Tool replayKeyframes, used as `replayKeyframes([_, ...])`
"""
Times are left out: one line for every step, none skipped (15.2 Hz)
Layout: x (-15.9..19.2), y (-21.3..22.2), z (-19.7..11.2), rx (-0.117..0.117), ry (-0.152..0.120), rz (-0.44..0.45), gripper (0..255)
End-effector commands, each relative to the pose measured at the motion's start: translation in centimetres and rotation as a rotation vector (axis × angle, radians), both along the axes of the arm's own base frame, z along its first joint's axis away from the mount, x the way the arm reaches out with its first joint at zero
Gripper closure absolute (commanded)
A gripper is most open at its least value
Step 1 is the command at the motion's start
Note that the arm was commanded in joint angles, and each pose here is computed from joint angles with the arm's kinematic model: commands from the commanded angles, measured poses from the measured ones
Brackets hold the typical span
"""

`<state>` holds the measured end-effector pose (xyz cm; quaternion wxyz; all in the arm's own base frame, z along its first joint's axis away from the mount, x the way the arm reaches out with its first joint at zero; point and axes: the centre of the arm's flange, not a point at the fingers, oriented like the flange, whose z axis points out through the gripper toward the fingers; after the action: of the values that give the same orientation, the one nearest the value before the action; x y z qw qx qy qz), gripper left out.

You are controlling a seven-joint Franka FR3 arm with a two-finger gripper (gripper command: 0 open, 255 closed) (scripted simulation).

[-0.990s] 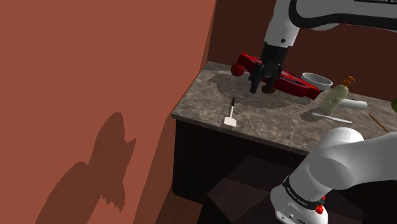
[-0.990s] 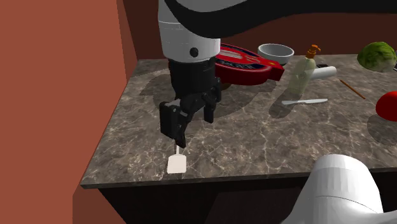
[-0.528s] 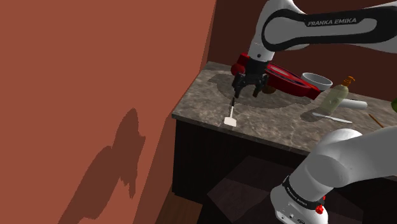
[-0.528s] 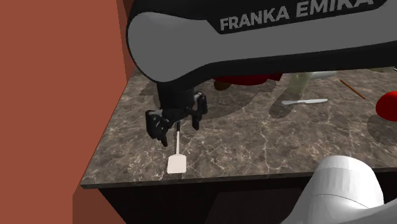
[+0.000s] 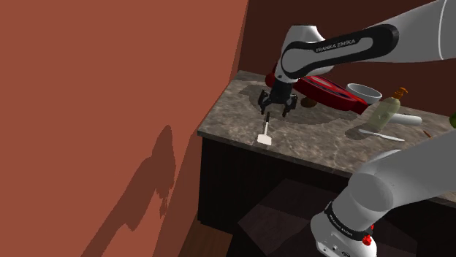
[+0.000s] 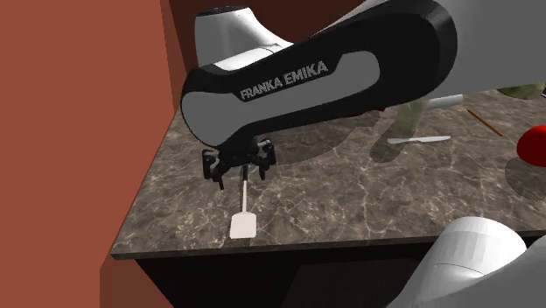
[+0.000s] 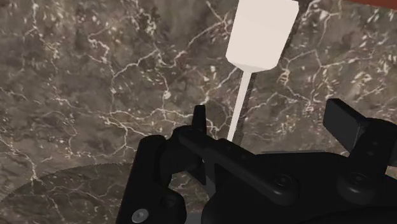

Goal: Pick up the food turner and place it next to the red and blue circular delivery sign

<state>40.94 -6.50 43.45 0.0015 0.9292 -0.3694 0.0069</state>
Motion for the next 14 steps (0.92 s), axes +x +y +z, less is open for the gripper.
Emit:
replayKeyframes([1.3, -1.1, -2.0, -0.014, -0.012, -0.086, 0])
replayKeyframes([1.9, -1.8, -2.9, -0.02, -0.016, -0.127, 0])
replayKeyframes([2.4, -2.6, -3.7, -0.027, -0.021, -0.168, 0])
replayKeyframes([2.8, -3.3, -4.6, -0.033, -0.026, -0.209, 0])
replayKeyframes([3.3, -4.1, -5.4, -0.04, -0.03, -0.251, 0])
replayKeyframes([3.4, -4.4, -5.6, -0.042, -0.032, -0.262, 0])
replayKeyframes([3.4, -4.4, -6.1, -0.042, -0.032, -0.262, 0])
replayKeyframes([3.4, -4.4, -6.7, -0.042, -0.032, -0.262, 0])
replayKeyframes([3.5, -4.5, -7.2, -0.042, -0.032, -0.262, 0])
replayKeyframes([3.5, -4.5, -7.7, -0.042, -0.032, -0.262, 0])
replayKeyframes([3.5, -4.5, -8.2, -0.042, -0.032, -0.262, 0])
replayKeyframes([3.5, -4.5, -8.8, -0.042, -0.032, -0.262, 0])
replayKeyframes([3.5, -4.6, -9.6, -0.042, -0.032, -0.262, 0])
replayKeyframes([3.5, -4.6, -9.6, -0.042, -0.032, -0.262, 0])
